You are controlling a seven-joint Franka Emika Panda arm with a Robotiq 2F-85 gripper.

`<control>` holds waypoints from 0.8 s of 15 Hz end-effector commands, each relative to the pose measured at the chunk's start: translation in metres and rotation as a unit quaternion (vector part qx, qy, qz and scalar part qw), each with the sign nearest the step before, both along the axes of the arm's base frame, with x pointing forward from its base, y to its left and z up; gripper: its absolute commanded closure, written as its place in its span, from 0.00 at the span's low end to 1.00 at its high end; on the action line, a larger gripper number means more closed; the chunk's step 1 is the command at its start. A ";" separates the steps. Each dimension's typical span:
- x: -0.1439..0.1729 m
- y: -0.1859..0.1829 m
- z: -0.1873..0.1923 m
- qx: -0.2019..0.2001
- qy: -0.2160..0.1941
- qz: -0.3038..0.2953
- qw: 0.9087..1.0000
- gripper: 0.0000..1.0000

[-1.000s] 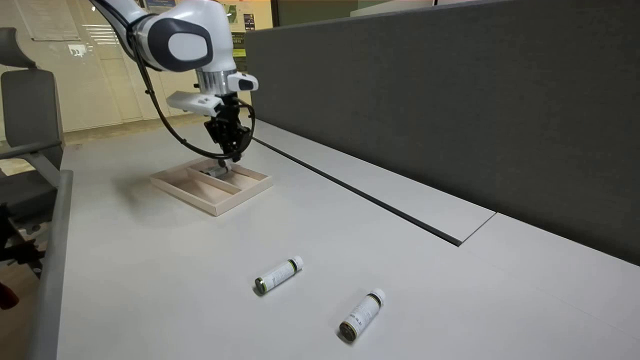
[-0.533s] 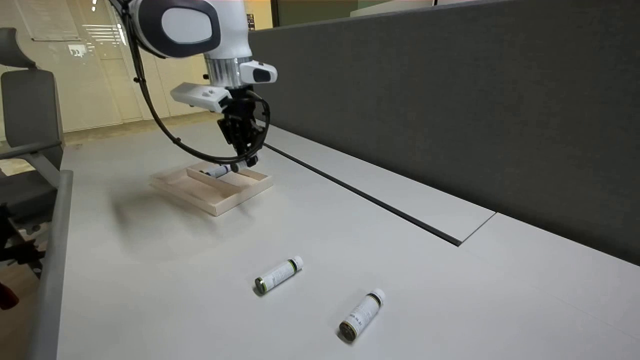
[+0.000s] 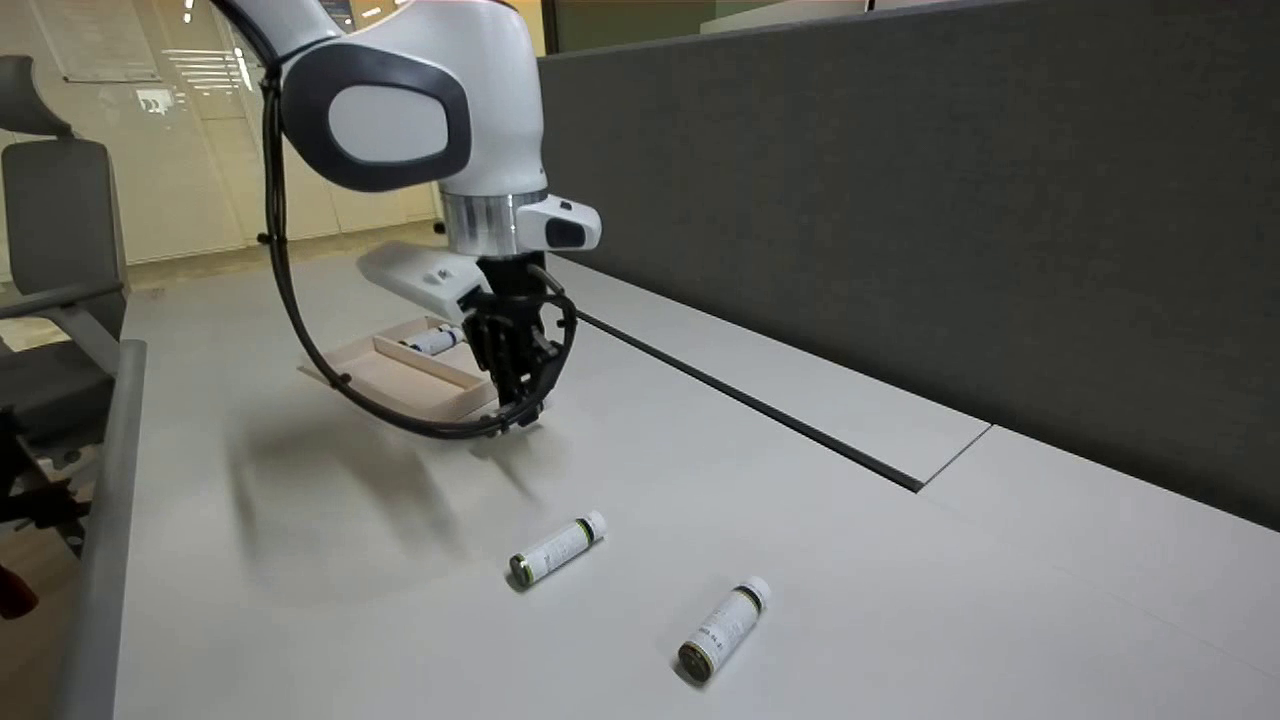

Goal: Take the right bottle from the box and put it on the table

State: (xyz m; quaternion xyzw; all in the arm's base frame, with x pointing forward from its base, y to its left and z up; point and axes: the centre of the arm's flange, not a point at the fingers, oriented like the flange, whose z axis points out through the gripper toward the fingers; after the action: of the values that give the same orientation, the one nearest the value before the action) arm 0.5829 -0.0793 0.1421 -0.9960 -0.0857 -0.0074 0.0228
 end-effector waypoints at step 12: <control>-0.003 0.002 0.023 -0.012 0.010 -0.008 1.000 0.20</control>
State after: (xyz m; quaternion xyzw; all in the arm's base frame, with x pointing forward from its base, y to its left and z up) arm 0.5778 -0.0851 0.1236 -0.9959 -0.0892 0.0022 0.0135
